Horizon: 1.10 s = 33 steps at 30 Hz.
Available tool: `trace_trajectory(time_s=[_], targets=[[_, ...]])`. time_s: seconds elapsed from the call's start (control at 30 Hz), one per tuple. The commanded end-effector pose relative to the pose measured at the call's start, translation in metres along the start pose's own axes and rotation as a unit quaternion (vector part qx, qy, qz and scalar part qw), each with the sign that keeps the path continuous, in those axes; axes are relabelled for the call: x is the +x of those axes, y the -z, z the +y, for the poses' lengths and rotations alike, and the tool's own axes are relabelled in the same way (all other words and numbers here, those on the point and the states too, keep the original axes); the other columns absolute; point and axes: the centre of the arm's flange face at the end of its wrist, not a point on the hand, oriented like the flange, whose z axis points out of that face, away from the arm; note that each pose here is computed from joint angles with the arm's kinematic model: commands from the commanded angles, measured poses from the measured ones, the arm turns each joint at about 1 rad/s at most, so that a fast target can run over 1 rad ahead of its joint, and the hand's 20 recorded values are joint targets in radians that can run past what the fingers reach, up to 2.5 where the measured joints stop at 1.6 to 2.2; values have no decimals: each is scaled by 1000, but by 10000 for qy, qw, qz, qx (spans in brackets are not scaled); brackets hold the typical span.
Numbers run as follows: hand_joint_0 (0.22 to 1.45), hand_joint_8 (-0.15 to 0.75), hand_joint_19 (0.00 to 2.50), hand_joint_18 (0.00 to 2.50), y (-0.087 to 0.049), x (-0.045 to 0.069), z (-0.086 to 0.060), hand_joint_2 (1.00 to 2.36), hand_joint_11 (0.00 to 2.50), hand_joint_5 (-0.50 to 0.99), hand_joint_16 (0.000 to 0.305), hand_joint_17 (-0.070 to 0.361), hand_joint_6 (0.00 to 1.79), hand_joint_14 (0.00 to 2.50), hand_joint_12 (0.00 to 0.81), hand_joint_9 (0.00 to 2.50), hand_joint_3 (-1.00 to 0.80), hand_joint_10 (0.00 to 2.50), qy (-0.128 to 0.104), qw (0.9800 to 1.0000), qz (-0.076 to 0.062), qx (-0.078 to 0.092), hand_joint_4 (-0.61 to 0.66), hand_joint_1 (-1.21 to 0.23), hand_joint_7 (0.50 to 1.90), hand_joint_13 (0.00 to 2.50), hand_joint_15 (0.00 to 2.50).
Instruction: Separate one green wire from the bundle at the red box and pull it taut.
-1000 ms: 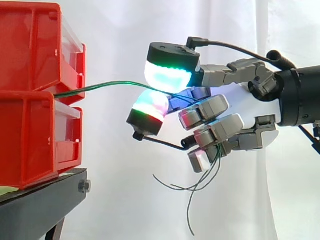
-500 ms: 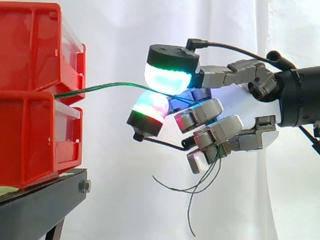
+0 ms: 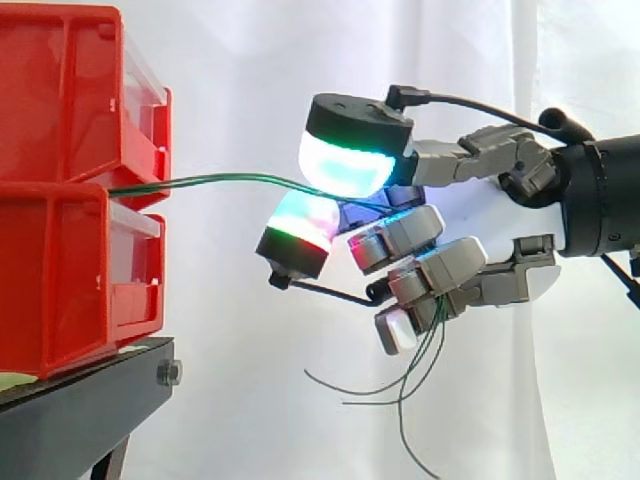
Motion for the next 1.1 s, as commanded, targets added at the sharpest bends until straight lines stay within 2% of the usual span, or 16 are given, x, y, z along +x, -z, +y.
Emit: trace_trajectory(time_s=[0.0, 0.2, 0.43, 0.57, 0.7, 0.83, 0.93, 1.0, 1.07], targets=[[586, 302, 639, 1007, 0, 0, 0, 1001, 1593, -237, 59, 133, 884, 72, 341, 994, -484, 704, 0, 10000, 1, 1, 193, -817, 985, 1458, 1657], [574, 304, 636, 1023, 0, 0, 0, 1000, 1559, -237, 60, 134, 883, 159, 345, 1001, -494, 782, 8, 10000, 1, 1, 197, -794, 976, 1462, 1629], [618, 298, 647, 1027, 0, 1, -1, 1013, 1571, -233, 59, 132, 881, 162, 333, 1019, -344, 778, 13, 10000, -21, 17, 186, -754, 974, 1476, 1632], [618, 296, 665, 1037, 0, 1, -1, 1015, 1567, -230, 59, 132, 881, 198, 340, 1041, -309, 784, 13, 10000, -21, 17, 184, -679, 970, 1484, 1629], [602, 296, 662, 1050, 1, 1, -2, 1012, 1573, -227, 60, 134, 879, 221, 336, 1057, -355, 787, 7, 10000, -20, 24, 188, -654, 976, 1487, 1620], [569, 304, 667, 1068, 1, 1, -2, 1003, 1569, -223, 60, 135, 880, 229, 340, 1092, -476, 792, 7, 10000, -20, 24, 191, -697, 984, 1498, 1605], [560, 307, 663, 1084, 0, 1, -2, 1001, 1567, -219, 60, 136, 879, 217, 338, 1102, -482, 788, 11, 10000, -21, 10, 189, -702, 987, 1514, 1627], [571, 301, 665, 1080, 0, 1, -2, 1006, 1579, -217, 60, 135, 880, 211, 339, 1111, -433, 771, 3, 10000, -21, 10, 187, -695, 989, 1517, 1626], [602, 293, 669, 1078, 0, 1, -2, 1015, 1598, -213, 59, 133, 892, 198, 343, 1134, -311, 745, 3, 10000, -21, 10, 166, -675, 1016, 1520, 1637]])
